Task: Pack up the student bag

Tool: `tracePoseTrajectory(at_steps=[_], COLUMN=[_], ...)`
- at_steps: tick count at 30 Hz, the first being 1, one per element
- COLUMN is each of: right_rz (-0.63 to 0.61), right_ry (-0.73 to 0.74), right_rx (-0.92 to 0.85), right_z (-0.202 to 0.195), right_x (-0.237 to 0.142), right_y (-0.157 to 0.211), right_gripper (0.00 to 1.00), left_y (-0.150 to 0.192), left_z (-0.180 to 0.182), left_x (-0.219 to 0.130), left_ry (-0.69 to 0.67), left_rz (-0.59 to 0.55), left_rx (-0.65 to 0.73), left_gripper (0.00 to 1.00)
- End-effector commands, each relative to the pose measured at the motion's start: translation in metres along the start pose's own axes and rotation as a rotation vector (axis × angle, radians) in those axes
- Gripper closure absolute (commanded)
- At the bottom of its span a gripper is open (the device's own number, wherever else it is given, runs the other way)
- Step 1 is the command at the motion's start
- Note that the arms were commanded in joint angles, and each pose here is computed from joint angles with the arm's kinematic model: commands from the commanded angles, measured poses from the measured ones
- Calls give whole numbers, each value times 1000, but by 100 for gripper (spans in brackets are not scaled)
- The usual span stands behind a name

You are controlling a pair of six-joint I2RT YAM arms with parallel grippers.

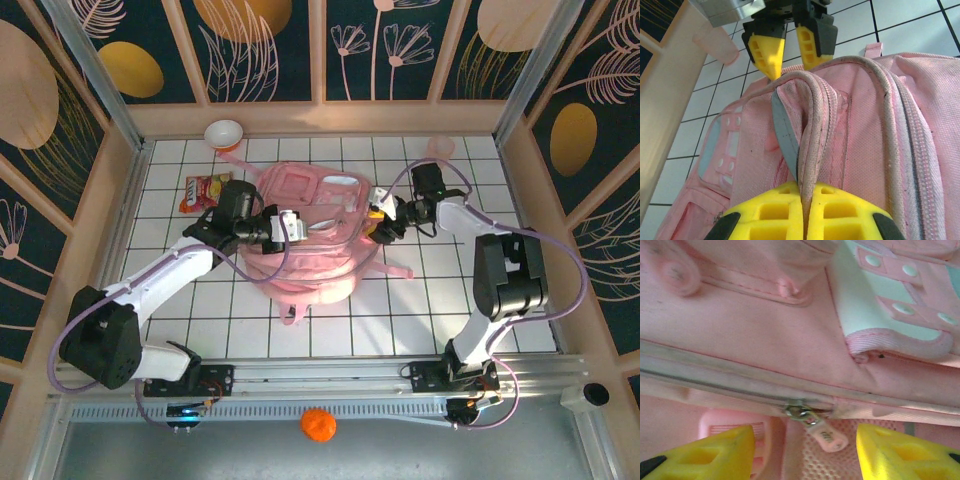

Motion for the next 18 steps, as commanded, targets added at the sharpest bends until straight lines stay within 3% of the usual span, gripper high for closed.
tracePoseTrajectory(at_steps=[1,9,18], right_rz=[15,3,52], right_ry=[-42,-116,-246], right_rx=[-35,-19,112], right_z=[1,8,45], right_x=[6,17,12], right_y=[3,-2,1], right_gripper=[45,47,60], left_y=[-31,-33,-28], left_z=[21,24,31], left_x=[-16,-16,-13], left_ry=[-81,-86,-125], left_rz=[-105,-109,-94], left_rx=[143,143,111], left_gripper=[100,100,100])
Point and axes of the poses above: each hand's point on the last joint's axis, 136 mm out from that joint toward the fingers, its own x axis out along the fingers, its own z axis along the line the jaws close on, y = z × x, the point moved 2 cm from there along -x, back along the fingers, and after that the axes turned 11 degrees about x, right-handed, at the moved point
